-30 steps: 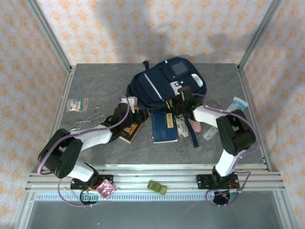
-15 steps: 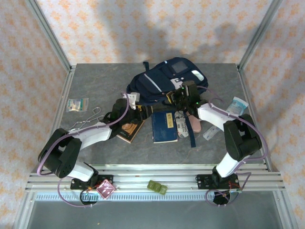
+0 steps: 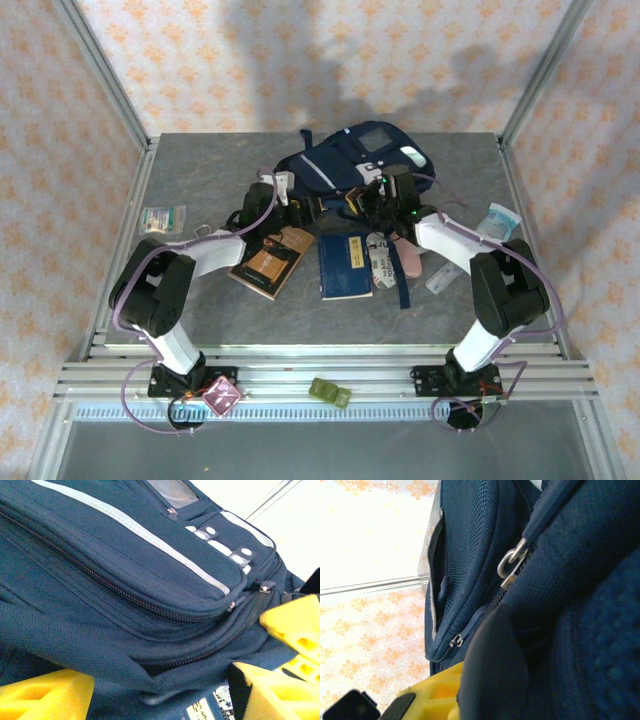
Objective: Pack the student bag
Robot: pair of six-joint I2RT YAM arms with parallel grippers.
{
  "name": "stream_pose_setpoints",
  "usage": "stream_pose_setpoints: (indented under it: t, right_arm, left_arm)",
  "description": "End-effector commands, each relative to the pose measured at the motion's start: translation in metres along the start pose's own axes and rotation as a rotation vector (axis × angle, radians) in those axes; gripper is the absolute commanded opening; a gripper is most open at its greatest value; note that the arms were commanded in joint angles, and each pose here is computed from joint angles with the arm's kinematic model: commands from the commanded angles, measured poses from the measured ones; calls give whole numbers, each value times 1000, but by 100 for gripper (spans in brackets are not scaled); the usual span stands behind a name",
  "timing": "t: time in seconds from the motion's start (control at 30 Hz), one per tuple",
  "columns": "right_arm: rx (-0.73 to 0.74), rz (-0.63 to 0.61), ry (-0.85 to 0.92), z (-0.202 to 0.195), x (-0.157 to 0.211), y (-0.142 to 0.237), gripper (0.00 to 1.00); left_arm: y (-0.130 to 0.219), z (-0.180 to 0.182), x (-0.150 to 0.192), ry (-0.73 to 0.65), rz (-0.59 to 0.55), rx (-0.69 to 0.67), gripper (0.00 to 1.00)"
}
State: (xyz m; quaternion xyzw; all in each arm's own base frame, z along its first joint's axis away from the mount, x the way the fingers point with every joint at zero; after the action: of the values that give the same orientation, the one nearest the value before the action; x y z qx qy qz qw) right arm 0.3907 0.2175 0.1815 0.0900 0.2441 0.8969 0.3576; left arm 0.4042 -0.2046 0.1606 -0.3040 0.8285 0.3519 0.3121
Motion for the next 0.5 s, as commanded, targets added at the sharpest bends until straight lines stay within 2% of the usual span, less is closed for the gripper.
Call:
stream_pose_setpoints:
  t: [0.0, 0.03, 0.13, 0.2, 0.27, 0.47]
  right_arm:
    - [-129, 65, 106, 37, 10, 4, 0]
    - [-130, 70, 113, 35, 11, 3, 0]
    - [-137, 87, 131, 30, 17, 0, 0]
    - [-130, 95, 145, 27, 19, -2, 0]
    - [-120, 107, 160, 23, 22, -5, 0]
    - [-55, 126, 206, -1, 27, -10, 0]
  left_arm:
    - [-1, 1, -14, 115, -68, 36, 75]
    - [0, 1, -16, 155, -89, 57, 78]
    - [-4, 2, -14, 222, -96, 83, 77]
    - [-7, 6, -11, 250, -89, 76, 74]
    - [-10, 8, -9, 263, -84, 60, 66]
    - [-24, 10, -10, 260, -10, 27, 15]
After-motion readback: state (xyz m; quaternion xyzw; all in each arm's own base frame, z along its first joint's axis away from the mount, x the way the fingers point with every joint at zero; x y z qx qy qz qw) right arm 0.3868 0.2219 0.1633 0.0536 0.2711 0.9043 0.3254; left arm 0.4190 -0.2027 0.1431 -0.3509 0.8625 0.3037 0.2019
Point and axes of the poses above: each hand's point on the last joint's axis, 136 mm out from that joint toward the fingers, its own y axis back along the fingers, its own z axis along the line the jaws close on, x = y × z, the point moved 4 cm from there along y, back along the fingers, and after that the axes turned 2 degrees about -y, right-handed, at the moved point
